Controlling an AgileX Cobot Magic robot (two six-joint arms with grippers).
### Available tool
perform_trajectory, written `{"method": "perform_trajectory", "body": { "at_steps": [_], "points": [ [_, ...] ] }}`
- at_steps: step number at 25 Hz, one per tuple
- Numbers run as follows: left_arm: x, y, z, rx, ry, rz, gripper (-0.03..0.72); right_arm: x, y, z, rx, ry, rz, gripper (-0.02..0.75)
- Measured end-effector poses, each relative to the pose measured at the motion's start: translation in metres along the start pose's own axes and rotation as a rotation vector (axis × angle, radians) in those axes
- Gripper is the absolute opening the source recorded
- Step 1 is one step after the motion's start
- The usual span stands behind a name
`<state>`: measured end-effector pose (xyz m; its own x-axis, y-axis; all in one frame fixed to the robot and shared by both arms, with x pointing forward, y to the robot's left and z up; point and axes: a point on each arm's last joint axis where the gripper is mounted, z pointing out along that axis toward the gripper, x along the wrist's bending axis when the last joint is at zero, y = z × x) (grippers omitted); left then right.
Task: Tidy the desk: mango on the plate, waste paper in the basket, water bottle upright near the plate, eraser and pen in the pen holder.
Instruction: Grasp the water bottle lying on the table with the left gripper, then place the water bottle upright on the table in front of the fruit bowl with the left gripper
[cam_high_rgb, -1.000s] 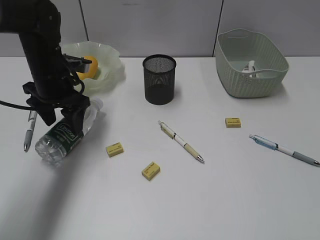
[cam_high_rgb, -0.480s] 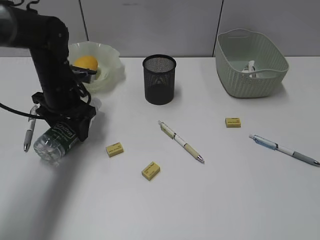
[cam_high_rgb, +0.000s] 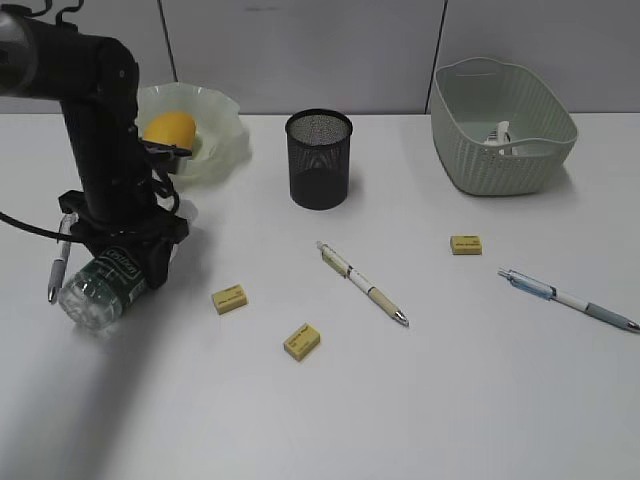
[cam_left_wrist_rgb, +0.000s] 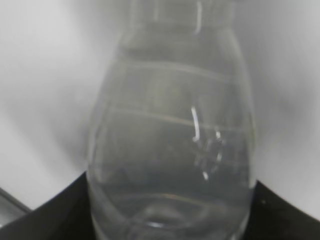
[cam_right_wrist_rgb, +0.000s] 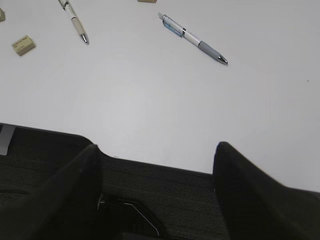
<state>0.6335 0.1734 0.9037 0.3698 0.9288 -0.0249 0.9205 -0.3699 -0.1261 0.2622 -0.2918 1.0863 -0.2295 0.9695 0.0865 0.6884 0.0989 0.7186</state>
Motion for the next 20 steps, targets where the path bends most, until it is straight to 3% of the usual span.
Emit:
{"method": "perform_trajectory", "body": {
  "at_steps": [6,11,20],
  "points": [
    [-0.004,-0.008,-0.027,-0.035,-0.03,-0.014,0.496,0.0,0.0,0.0,0.0,-0.001,0.0,0.543],
    [-0.012,-0.022,-0.076,-0.147,-0.095,-0.035,0.496,0.0,0.0,0.0,0.0,-0.001,0.0,0.543],
    [-0.018,-0.076,-0.173,-0.424,-0.087,-0.031,0.496,0.0,0.0,0.0,0.001,-0.001,0.0,0.542]
  ]
}}
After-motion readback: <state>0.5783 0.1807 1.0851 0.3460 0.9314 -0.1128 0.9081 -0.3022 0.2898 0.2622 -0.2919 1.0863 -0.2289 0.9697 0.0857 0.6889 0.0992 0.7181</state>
